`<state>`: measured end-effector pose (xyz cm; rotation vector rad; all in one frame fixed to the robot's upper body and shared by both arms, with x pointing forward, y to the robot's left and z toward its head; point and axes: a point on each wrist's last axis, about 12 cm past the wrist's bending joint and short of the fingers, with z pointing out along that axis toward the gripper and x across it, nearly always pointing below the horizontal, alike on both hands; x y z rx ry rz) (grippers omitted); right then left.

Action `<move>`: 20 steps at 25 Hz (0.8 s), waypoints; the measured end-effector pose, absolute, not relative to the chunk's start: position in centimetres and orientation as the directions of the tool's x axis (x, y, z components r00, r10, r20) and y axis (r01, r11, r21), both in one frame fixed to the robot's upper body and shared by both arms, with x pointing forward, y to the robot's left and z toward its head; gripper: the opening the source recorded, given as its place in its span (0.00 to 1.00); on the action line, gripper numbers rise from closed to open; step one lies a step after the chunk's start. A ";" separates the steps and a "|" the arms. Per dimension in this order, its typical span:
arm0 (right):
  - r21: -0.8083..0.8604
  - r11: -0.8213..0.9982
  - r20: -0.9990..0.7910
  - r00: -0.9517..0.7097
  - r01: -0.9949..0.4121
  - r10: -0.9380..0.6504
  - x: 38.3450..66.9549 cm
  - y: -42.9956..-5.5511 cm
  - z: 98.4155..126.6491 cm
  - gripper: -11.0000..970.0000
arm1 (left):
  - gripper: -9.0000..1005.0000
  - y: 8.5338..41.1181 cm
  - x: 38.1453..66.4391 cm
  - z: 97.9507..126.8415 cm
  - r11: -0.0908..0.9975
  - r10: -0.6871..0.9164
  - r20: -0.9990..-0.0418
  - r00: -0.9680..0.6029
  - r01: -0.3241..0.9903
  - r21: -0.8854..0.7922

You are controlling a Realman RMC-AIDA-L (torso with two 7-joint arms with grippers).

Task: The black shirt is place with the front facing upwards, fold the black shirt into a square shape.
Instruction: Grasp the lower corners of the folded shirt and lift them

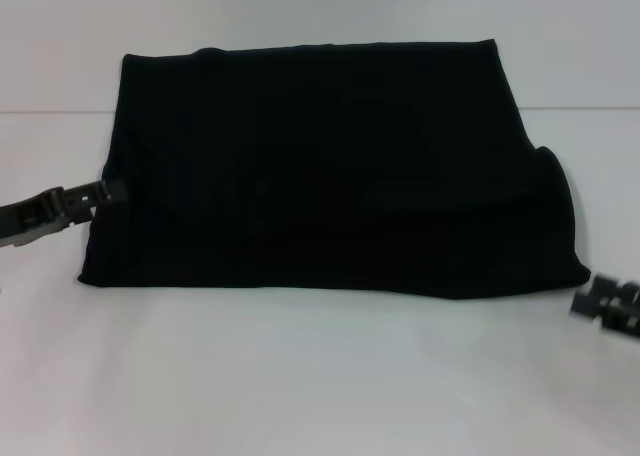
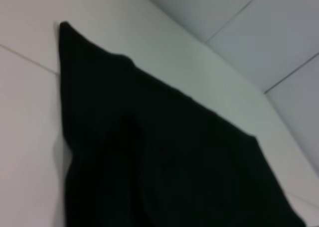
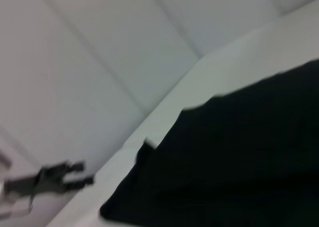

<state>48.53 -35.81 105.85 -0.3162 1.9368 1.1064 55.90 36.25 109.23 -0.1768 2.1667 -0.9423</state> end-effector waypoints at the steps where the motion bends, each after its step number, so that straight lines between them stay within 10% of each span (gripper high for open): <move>1: 0.569 0.565 -0.784 -0.600 -0.597 0.156 48.4 -35.4 105.7 0.97 | 0.84 36.3 56.0 109.3 0.728 -0.380 -0.589 -0.713 0.162 -0.666; 20: 0.548 0.521 -0.792 -0.606 -0.654 0.071 48.2 -33.7 105.0 0.97 | 0.84 36.4 55.9 107.0 0.815 -0.303 -0.566 -0.767 0.099 -0.571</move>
